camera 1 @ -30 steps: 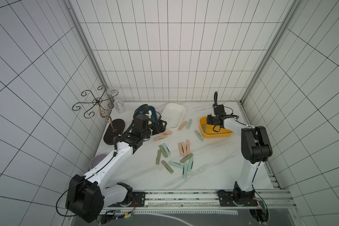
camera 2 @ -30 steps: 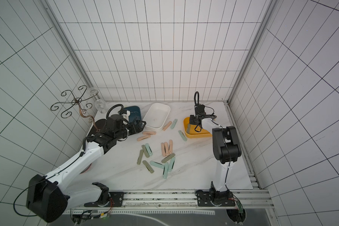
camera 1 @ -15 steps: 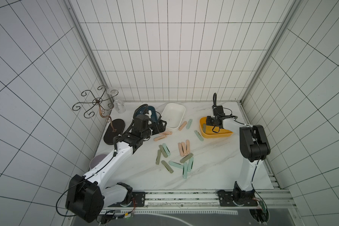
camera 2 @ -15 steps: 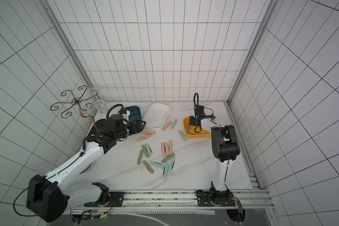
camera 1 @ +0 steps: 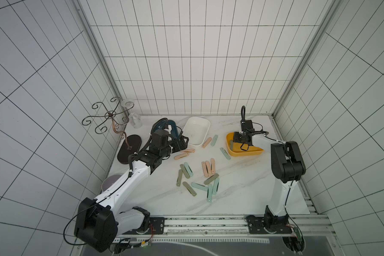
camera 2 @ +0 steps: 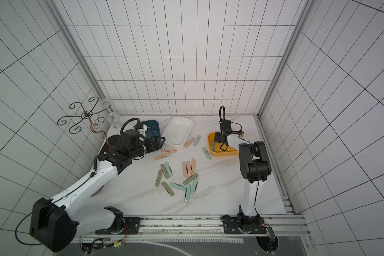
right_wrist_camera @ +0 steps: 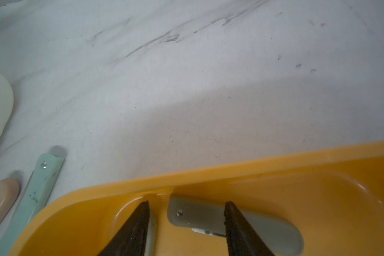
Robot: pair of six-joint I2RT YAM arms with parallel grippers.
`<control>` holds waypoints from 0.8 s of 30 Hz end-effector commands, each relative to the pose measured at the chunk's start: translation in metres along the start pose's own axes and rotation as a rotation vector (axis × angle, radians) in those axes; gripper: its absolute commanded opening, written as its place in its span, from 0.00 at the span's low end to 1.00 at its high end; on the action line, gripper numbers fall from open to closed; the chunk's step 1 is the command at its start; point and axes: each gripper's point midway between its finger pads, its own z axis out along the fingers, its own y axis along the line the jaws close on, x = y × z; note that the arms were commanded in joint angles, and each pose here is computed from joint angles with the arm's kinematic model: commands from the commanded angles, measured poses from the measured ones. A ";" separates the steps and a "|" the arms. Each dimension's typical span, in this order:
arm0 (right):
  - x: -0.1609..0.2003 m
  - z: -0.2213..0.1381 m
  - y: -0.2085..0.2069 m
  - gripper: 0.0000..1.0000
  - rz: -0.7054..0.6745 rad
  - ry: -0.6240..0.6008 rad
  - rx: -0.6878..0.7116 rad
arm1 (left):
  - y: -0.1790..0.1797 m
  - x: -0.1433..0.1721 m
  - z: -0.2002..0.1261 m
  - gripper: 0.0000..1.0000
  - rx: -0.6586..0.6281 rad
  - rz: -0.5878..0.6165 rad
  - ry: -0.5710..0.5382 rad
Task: Place the fruit knives into the storage box by color
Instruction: Place the fruit knife in the storage box.
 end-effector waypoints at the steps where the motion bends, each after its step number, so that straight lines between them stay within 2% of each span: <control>1: -0.037 -0.023 0.000 0.58 0.011 -0.088 0.002 | -0.006 -0.007 -0.005 0.97 0.014 -0.004 -0.032; 7: -0.033 -0.007 -0.016 0.58 0.038 -0.043 0.022 | -0.006 -0.008 -0.005 0.97 0.017 -0.004 -0.034; 18: -0.027 0.008 -0.041 0.70 0.112 -0.007 0.002 | -0.006 -0.007 -0.003 0.97 0.015 0.002 -0.033; 24: -0.021 0.008 -0.038 0.72 0.154 0.015 -0.051 | -0.007 -0.008 -0.003 0.97 0.020 0.001 -0.034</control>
